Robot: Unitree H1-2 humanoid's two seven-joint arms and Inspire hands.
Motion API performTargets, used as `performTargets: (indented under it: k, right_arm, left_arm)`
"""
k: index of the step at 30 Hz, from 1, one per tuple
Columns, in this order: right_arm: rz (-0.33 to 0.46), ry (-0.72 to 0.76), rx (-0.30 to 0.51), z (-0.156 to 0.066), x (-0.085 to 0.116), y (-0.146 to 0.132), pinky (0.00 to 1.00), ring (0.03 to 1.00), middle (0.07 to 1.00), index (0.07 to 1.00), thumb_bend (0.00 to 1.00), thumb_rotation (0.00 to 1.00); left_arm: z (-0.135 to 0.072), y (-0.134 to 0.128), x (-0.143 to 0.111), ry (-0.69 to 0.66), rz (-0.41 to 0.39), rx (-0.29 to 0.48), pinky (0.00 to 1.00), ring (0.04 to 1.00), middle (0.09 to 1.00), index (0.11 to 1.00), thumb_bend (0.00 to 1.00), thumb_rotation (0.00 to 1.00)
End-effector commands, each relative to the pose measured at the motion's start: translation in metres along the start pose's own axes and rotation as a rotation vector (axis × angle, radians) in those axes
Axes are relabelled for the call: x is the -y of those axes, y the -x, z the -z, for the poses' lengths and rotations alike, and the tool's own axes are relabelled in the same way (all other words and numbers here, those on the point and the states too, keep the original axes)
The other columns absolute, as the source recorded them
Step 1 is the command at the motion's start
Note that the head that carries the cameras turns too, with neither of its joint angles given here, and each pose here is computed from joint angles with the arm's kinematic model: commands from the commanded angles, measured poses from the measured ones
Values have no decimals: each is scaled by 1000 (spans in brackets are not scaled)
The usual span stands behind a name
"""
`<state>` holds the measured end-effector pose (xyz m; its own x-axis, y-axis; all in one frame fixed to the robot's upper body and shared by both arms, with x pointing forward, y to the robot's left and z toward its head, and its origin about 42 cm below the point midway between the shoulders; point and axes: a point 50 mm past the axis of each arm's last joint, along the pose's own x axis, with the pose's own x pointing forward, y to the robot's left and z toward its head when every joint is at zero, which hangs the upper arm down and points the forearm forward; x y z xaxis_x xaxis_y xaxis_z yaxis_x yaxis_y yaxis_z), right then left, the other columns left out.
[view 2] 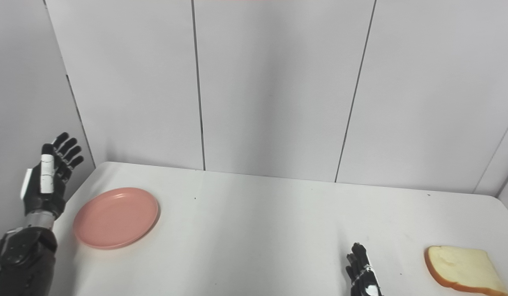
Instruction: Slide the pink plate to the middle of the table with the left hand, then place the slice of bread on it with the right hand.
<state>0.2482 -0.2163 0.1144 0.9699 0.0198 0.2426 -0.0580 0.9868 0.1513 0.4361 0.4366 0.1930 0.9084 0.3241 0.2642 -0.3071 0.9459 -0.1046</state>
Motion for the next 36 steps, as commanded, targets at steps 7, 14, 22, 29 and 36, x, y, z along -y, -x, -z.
performTargets:
  k: [7, 14, 22, 29, 36]
  right_arm:
    - [57, 33, -168, 41, 20, 37, 997, 968, 962, 942, 776, 1000]
    - [59, 33, -169, 38, 19, 39, 971, 953, 948, 935, 787, 1000]
    - [52, 38, -171, 36, 17, 40, 960, 938, 937, 930, 795, 1000]
    - [50, 38, -168, 34, 16, 41, 943, 915, 924, 919, 790, 1000]
    - [53, 45, -166, 34, 14, 41, 924, 906, 917, 907, 793, 1000]
  left_arm:
    - [-19, -27, -23, -57, -60, 64, 763, 828, 833, 837, 932, 866]
    - [9, -16, -22, -16, -76, -26, 747, 816, 835, 825, 891, 857]
    - [33, -9, -2, 80, -70, -128, 760, 817, 834, 834, 859, 835]
    - [52, -3, 23, 88, -25, -194, 746, 791, 802, 823, 929, 793]
    - [64, 4, 53, 73, 66, -237, 741, 802, 803, 838, 925, 816]
